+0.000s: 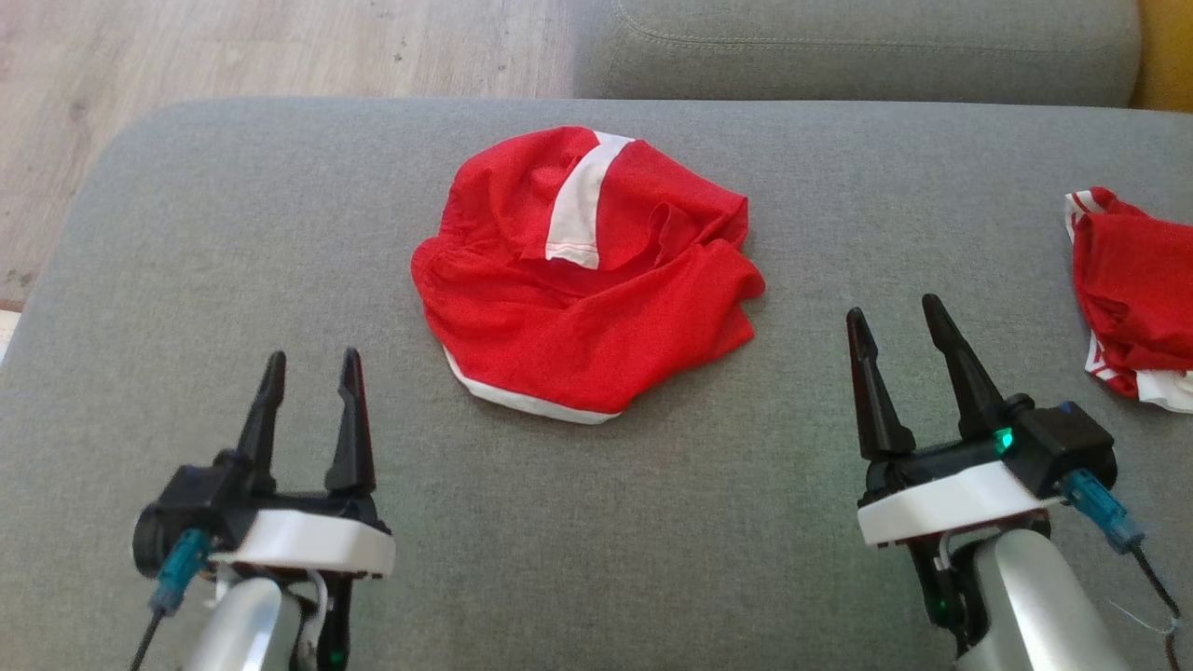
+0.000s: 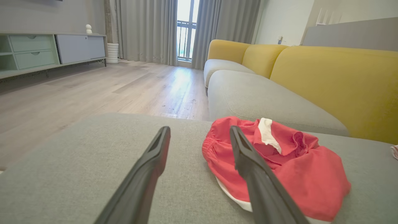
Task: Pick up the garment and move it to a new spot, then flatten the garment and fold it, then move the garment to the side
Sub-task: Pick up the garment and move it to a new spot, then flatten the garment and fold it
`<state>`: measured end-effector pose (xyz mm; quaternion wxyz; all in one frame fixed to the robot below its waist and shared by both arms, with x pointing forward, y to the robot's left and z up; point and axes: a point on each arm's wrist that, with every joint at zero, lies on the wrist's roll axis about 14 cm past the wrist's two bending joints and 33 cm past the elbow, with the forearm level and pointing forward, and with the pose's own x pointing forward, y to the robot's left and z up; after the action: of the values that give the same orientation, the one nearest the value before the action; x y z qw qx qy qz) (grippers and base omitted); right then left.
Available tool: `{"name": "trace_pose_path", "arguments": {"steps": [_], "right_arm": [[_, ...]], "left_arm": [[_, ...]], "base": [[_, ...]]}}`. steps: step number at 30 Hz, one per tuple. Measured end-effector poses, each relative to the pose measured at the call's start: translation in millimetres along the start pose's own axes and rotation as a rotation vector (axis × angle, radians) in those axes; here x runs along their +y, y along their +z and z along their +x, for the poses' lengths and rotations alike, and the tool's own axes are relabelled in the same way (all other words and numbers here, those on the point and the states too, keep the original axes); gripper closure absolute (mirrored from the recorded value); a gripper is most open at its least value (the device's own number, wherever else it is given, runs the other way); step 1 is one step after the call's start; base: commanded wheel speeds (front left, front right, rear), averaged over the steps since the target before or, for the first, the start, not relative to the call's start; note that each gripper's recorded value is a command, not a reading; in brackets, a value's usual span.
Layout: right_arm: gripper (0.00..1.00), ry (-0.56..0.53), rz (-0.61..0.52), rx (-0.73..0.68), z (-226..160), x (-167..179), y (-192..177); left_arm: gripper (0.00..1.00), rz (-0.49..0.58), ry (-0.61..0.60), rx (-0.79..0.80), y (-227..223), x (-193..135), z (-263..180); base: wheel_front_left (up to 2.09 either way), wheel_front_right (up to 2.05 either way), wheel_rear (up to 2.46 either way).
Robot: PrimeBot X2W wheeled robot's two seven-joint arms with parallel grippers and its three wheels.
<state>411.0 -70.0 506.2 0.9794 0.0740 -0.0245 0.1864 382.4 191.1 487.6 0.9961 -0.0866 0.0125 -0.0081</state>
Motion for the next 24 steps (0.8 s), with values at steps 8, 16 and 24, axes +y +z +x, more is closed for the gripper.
{"name": "trace_pose_path", "arguments": {"steps": [8, 16, 24], "right_arm": [[0.00, -0.005, 0.000, 0.032, 2, -3, -9], [0.00, 0.036, -0.031, 0.156, 21, 3, -41], [0.00, 0.103, -0.004, 0.434, 33, 20, -114]], "left_arm": [[0.00, -0.019, -0.003, -0.001, -5, -8, 0], [0.00, -0.034, 0.013, -0.003, -6, -4, 11], [0.00, -0.043, 0.056, 0.014, -14, 7, 14]], "base": [[0.00, 0.00, 0.00], [0.00, 0.00, 0.00], [0.00, 0.00, 0.00]]}}
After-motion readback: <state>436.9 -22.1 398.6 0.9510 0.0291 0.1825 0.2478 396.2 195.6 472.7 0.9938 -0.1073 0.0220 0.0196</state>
